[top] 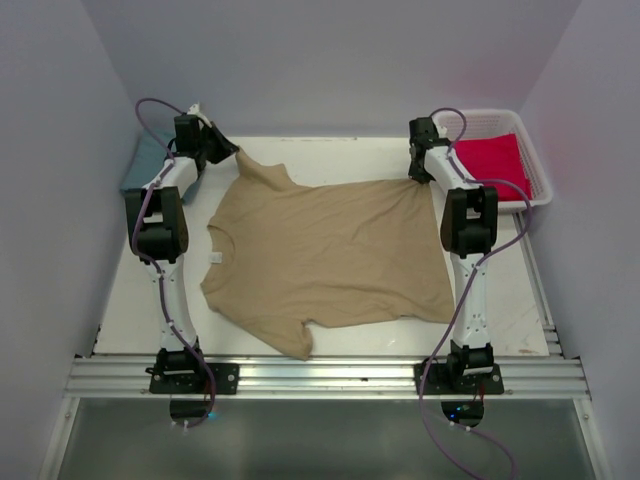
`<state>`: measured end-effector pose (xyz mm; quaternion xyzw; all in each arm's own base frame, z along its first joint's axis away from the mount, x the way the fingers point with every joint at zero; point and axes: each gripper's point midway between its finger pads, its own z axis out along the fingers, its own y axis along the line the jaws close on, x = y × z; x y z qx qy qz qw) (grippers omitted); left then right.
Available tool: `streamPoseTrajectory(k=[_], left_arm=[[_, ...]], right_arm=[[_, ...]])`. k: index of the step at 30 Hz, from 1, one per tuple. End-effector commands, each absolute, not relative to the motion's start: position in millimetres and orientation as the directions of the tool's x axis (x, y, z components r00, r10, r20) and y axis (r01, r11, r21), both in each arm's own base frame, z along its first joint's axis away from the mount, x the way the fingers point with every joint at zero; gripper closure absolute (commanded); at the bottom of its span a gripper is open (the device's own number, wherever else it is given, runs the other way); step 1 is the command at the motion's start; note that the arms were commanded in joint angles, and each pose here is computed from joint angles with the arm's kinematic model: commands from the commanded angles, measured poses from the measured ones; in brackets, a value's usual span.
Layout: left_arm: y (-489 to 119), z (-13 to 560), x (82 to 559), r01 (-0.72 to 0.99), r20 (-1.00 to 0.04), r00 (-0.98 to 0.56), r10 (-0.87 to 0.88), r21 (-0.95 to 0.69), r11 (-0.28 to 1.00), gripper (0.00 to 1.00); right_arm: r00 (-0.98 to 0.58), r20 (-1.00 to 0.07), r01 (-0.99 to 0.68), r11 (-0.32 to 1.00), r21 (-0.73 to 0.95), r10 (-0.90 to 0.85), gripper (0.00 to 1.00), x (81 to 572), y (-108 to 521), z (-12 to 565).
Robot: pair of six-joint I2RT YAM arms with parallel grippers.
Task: Fold and stack the t-shirts
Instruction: Grap the side of the flattened tshirt furthest away from the robot with both arms
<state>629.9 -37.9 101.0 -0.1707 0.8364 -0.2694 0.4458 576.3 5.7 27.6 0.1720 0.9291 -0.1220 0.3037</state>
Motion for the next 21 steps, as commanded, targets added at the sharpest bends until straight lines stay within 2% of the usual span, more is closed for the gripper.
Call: streamPoseTrajectory(k=[1,12,13,14,15,17,21], left_arm=[[-32,115,636,-0.01,-0.678,-0.507,-0.532,-0.613,0.79,1.0],[-31,123,634,0.011,-0.683,-0.495,-0.537,-0.623,0.782,1.0],[-31,124,634,0.013,-0.684,-0.494,-0.537,-0.623,0.782,1.0],[-31,124,634,0.012,-0.681,-0.495,-0.539,-0.626,0.78,1.0],[-31,123,633,0.013,-0.68,-0.497,-0.539,-0.627,0.779,1.0],[-32,122,632,0.014,-0.679,-0.499,-0.538,-0.628,0.778,1.0],[-33,120,631,0.013,-0.676,-0.5,-0.542,-0.631,0.775,1.0]], right_arm=[[-0.75,-0.616,0.389,0.913,-0.12,0.239,1.0,583,1,22],[-0.683,-0.69,0.418,0.902,-0.102,0.239,1.0,582,-6,70],[-0.678,-0.695,0.422,0.901,-0.1,0.24,0.92,582,-7,76],[-0.676,-0.697,0.424,0.9,-0.102,0.24,0.63,581,-7,78],[-0.675,-0.698,0.427,0.898,-0.104,0.24,0.51,581,-8,80],[-0.672,-0.7,0.432,0.895,-0.107,0.241,0.41,579,-9,85],[-0.65,-0.72,0.447,0.888,-0.104,0.243,0.4,577,-12,98]])
